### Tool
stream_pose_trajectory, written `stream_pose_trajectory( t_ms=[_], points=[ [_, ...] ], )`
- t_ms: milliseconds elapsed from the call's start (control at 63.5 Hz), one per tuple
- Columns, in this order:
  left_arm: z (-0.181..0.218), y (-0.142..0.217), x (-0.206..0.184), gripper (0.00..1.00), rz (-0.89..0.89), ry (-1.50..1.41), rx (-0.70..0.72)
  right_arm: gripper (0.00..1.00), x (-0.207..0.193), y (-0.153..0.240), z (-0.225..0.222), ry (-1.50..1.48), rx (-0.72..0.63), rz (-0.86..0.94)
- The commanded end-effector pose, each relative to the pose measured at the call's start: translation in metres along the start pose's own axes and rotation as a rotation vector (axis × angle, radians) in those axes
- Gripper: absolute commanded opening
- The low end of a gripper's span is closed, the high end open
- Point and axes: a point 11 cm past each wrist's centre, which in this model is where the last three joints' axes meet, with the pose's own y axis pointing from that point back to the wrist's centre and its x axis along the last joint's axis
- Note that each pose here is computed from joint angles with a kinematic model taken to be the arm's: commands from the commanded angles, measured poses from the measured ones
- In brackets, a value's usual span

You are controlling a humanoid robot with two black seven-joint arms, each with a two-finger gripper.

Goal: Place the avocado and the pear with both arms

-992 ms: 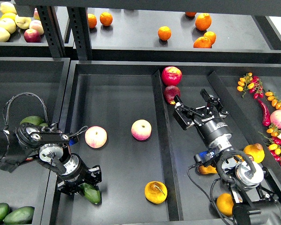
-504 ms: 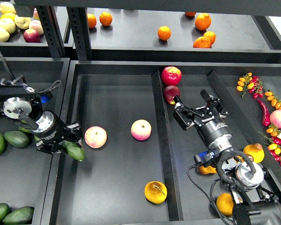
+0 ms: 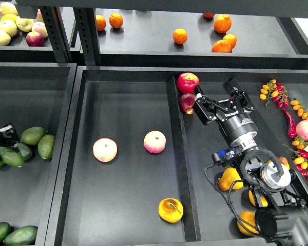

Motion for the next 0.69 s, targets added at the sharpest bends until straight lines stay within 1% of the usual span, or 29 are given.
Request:
stream_pose_trajectory(
  t_ms=[0,189,347,536,677],
  points=[
    [-0.003,-0.009,-0.005,0.36,-0.016,0.005,0.003,1.0,0.0,0.0,0.0,0.0,0.002,0.001],
    [0.009,-0.027,-0.02,0.37,-0.043,-0.041,0.019,1.0,-0.002,0.0,-0.003,-0.002,0.011,-0.007],
    [0.019,-0.04,-0.019,0.38,-0.027,-0.051,0.034,1.0,-0.005,0.0,-0.003,-0.002,0.01,-0.019],
    [0.017,-0.053,-0.021,0.38,-0.023,-0.048,0.058,1.0,-0.009,0.001,-0.006,-0.002,0.018,-0.03],
    [0.023,-0.061,-0.023,0.39,-0.017,-0.052,0.065,1.0,-0.009,0.001,-0.006,-0.004,0.021,-0.032]
  ],
)
